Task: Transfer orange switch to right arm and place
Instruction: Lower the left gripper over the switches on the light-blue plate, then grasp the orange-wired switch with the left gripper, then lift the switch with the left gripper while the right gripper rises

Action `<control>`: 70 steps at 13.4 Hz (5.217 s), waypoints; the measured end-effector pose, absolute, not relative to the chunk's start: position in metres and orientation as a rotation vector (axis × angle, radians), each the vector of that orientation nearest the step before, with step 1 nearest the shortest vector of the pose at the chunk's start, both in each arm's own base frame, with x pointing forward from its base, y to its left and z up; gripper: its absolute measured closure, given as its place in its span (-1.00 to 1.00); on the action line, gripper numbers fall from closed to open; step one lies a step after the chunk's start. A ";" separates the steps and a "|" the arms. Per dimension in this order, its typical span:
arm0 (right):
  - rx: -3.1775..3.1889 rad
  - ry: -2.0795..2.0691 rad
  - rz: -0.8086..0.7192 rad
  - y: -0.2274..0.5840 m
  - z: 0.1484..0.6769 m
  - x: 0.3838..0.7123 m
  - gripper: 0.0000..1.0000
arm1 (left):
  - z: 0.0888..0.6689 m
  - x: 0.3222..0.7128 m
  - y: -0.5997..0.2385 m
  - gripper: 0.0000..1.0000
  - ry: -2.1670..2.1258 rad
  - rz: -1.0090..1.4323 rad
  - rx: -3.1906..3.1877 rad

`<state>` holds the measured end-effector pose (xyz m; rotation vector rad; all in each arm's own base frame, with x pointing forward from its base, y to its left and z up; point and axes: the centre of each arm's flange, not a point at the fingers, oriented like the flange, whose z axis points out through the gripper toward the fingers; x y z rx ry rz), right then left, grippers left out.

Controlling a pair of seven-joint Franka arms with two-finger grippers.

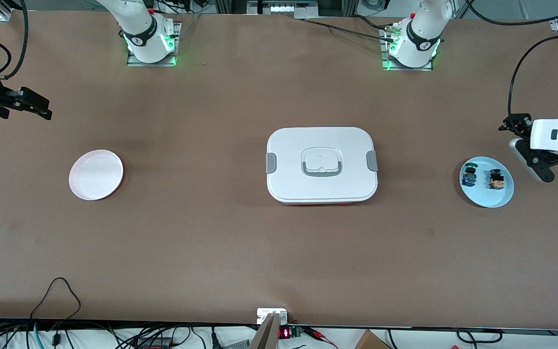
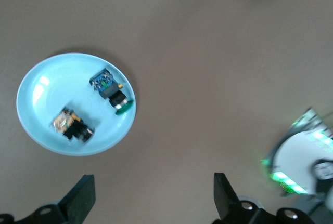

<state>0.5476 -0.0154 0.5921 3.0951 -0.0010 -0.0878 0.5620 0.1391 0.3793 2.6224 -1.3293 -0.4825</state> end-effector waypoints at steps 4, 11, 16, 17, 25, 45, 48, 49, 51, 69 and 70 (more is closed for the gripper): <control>3.095 0.012 -0.090 -0.011 0.592 0.548 -1.00 | 0.314 0.565 0.171 -1.00 -1.736 -0.339 2.426; 3.095 0.012 -0.092 -0.011 0.592 0.548 -1.00 | 0.229 0.557 0.226 -1.00 -2.198 -0.112 2.154; 3.093 0.007 -0.141 -0.012 0.589 0.544 -1.00 | 0.186 0.543 0.251 -1.00 -2.233 -0.069 2.115; 3.093 0.007 -0.142 -0.012 0.589 0.544 -1.00 | 0.182 0.542 0.250 -1.00 -2.232 -0.068 2.108; 3.092 0.007 -0.162 -0.012 0.587 0.543 -1.00 | 0.176 0.541 0.238 -0.99 -2.237 -0.063 2.077; 3.095 0.007 -0.166 -0.012 0.584 0.546 -1.00 | 0.411 0.589 0.182 -0.44 -2.069 -0.168 2.257; 3.136 -0.014 -0.164 -0.013 0.584 0.546 -1.00 | 0.487 0.585 0.134 -0.44 -2.017 -0.185 2.369; 3.158 -0.026 -0.163 -0.014 0.584 0.546 -1.00 | 0.506 0.581 0.115 -0.44 -2.013 -0.184 2.400; 3.179 -0.042 -0.167 -0.017 0.583 0.546 -1.00 | 0.529 0.576 0.078 -0.44 -1.944 -0.173 2.448; 3.909 -0.010 -0.560 0.076 0.575 0.552 -1.00 | 0.559 0.593 -0.185 -0.44 -1.030 0.710 1.414; 3.962 -0.021 -0.633 0.085 0.566 0.558 -1.00 | 0.558 0.588 -0.207 -0.44 -1.002 0.767 1.397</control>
